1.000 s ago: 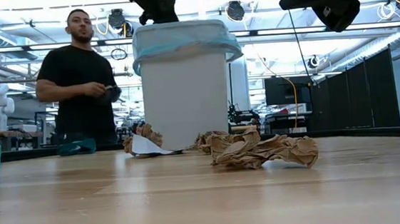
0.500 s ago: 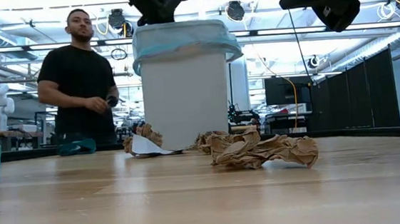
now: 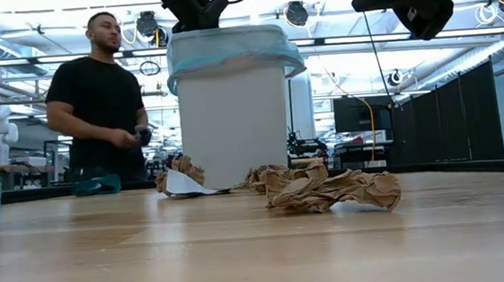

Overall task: Place trash/remove bag and relplace
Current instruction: Put the brown paper into the blue trash bag inside the white trash bin

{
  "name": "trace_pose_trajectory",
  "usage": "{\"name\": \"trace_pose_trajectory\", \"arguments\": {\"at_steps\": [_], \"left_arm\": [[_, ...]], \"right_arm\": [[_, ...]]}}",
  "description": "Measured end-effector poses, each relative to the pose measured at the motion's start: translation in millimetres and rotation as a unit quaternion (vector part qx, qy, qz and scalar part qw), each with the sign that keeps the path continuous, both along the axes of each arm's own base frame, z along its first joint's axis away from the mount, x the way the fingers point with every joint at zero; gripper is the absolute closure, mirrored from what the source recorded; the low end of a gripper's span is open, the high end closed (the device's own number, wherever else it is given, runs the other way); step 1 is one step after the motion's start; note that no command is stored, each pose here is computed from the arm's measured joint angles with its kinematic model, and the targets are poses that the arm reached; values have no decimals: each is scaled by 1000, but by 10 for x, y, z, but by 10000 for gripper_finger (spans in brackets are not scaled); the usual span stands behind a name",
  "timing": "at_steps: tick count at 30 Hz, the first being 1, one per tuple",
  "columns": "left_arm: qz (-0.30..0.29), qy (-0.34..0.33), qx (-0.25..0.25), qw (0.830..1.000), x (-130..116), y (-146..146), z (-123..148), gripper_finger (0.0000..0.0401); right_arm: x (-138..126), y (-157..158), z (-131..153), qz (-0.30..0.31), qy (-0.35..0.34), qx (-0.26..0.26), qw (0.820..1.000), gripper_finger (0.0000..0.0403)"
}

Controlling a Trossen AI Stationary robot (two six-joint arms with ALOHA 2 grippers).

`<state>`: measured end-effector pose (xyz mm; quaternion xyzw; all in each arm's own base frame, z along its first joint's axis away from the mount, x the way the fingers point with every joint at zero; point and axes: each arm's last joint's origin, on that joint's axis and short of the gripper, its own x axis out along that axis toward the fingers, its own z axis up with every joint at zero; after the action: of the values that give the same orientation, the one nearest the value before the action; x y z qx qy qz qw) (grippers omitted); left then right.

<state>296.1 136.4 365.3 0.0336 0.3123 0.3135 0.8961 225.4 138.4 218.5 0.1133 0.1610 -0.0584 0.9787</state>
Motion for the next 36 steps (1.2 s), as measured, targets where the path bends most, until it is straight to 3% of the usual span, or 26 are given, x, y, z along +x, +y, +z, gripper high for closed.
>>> {"name": "trace_pose_trajectory", "arguments": {"at_steps": [36], "left_arm": [[-16, -6, -12, 1000, 8, -9, -3, 353]], "right_arm": [[0, 0, 0, 0, 0, 0, 1000, 310]]}}
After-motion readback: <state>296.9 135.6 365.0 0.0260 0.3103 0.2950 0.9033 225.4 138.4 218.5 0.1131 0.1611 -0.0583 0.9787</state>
